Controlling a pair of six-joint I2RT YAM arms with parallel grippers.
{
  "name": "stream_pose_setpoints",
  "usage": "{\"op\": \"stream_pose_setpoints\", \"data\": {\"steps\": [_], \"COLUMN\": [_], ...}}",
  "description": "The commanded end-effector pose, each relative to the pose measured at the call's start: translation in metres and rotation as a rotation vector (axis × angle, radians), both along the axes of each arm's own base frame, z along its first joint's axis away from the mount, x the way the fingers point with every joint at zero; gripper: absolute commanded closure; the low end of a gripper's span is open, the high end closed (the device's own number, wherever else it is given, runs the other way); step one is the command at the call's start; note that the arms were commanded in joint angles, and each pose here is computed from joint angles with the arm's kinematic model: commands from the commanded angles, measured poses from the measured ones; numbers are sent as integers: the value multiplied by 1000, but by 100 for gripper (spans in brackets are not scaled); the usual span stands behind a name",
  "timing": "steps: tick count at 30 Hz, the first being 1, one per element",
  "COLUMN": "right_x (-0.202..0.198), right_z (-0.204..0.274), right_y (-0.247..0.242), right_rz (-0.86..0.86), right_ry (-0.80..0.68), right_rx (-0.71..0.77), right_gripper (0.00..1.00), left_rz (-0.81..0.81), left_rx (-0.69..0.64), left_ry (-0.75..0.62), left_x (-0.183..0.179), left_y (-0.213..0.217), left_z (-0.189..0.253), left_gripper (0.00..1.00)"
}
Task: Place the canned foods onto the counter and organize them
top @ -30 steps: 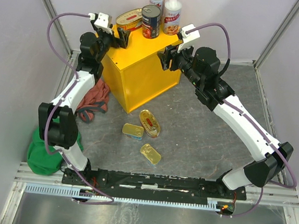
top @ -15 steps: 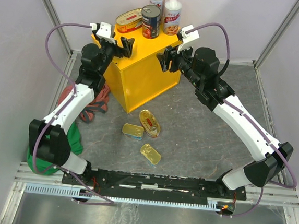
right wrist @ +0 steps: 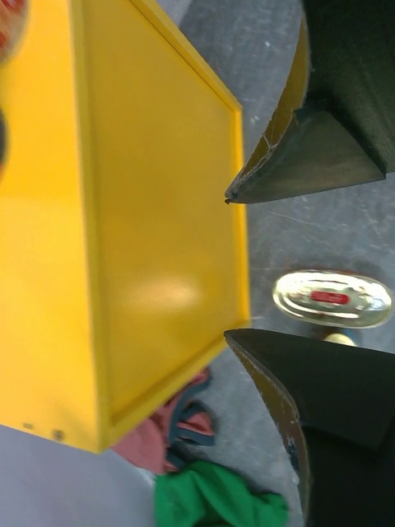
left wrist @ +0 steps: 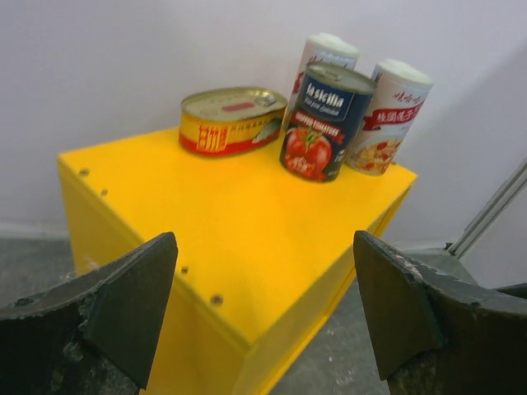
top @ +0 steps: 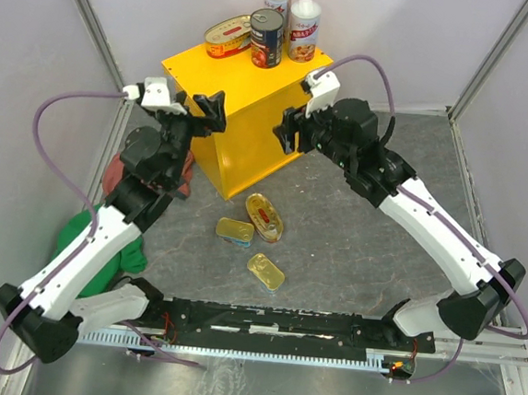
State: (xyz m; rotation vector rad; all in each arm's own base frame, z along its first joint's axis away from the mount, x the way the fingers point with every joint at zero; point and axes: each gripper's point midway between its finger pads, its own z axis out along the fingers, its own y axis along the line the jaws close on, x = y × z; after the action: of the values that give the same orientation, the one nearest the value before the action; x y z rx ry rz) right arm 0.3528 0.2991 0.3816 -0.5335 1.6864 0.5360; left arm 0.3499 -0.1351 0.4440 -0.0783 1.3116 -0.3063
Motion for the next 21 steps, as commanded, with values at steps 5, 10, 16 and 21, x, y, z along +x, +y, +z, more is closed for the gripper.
{"op": "stream_pose_setpoints", "data": {"steps": [5, 10, 16, 21], "right_x": [-59, -81, -99, -108], "right_z": [-78, -139, -193, -222], "right_y": [21, 17, 11, 10], "right_rz": [115, 86, 81, 74], "right_ry": [153, 278, 388, 439], "right_rx": [-128, -192, -262, -287], "right_gripper": [27, 25, 17, 14], "left_rz": [102, 81, 34, 14], "left_rx": [-124, -135, -135, -130], "left_ry": [281, 381, 441, 473], "left_x": [-38, -54, -70, -75], "left_y": [24, 23, 20, 17], "left_z": [-73, -111, -148, -167], "left_gripper": [8, 8, 9, 9]}}
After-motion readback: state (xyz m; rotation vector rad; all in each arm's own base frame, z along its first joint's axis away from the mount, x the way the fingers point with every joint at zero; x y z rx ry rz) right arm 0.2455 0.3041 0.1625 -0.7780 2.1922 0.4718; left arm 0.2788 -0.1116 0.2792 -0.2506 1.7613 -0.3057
